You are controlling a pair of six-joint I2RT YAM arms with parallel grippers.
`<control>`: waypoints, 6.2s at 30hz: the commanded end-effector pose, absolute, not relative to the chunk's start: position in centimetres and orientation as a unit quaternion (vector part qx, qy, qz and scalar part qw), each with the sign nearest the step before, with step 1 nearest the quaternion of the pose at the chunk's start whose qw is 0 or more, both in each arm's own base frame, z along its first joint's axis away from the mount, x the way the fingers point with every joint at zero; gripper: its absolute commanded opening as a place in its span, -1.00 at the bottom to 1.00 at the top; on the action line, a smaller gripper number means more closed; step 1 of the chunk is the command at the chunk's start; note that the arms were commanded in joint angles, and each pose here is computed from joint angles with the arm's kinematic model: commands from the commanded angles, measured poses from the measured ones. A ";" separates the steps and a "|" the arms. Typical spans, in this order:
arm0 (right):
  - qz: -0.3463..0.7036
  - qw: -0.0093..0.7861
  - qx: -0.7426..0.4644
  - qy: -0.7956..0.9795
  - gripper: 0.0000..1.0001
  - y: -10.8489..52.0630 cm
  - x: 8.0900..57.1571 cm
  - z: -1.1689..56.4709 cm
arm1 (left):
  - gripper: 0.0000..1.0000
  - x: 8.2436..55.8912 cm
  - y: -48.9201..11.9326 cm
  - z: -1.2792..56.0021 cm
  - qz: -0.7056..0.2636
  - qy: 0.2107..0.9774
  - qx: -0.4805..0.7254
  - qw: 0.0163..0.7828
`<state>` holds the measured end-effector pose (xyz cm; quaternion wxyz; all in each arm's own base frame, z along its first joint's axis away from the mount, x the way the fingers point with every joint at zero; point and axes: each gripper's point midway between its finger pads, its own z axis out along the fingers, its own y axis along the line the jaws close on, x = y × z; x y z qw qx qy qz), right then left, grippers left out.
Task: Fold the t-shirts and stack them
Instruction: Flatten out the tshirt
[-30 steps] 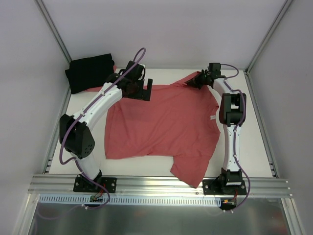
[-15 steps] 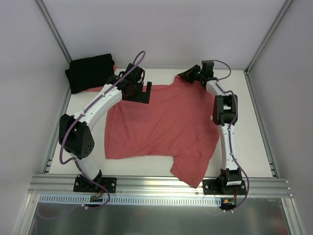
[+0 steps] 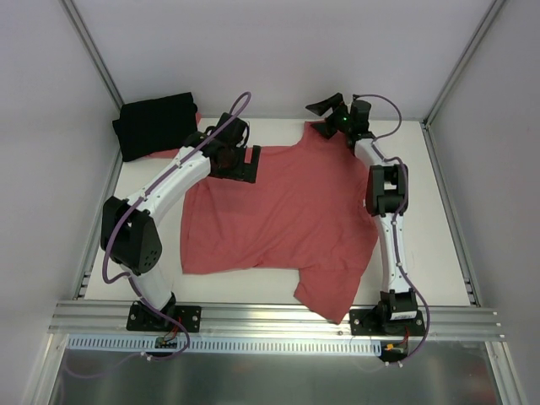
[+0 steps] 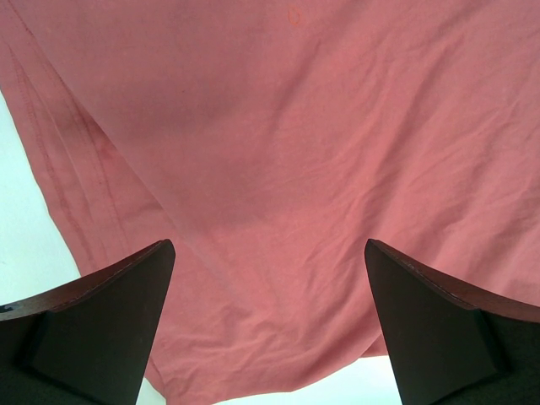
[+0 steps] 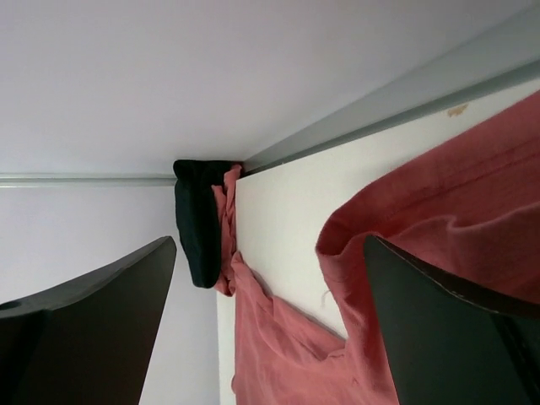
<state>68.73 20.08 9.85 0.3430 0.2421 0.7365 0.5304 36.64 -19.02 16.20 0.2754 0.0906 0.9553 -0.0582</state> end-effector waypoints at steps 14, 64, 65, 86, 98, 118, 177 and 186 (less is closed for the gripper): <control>0.358 0.425 0.091 0.826 0.99 8.2 59.5 24.7 | 0.97 39.2 -21.3 20.1 -0.200 0.914 0.052 0.350; 0.230 0.073 0.175 0.955 0.99 6.0 43.5 3.3 | 0.97 41.4 -21.4 3.9 -0.174 0.970 -0.058 0.162; 0.229 0.072 0.177 0.955 0.99 6.0 43.5 3.2 | 0.97 41.2 -21.3 3.7 -0.174 0.970 -0.059 0.157; 0.183 0.091 0.224 0.953 0.99 -0.4 43.6 3.5 | 0.98 41.1 -23.6 5.6 -0.250 0.958 -0.045 0.133; 0.150 0.100 0.258 0.949 0.99 -4.5 41.7 4.5 | 0.97 40.7 -20.0 5.8 -0.222 0.963 -0.062 0.139; 0.327 0.301 0.240 0.863 0.99 -0.7 51.1 24.7 | 0.98 48.4 -23.0 23.4 -0.395 0.863 -0.047 0.311; 0.276 0.386 0.231 0.849 0.99 -4.9 65.4 9.8 | 0.97 51.5 -20.3 21.1 -0.375 0.856 0.035 0.354; 0.296 0.369 0.237 0.849 0.99 -4.0 65.8 7.0 | 0.97 51.2 -20.5 21.0 -0.380 0.855 0.037 0.351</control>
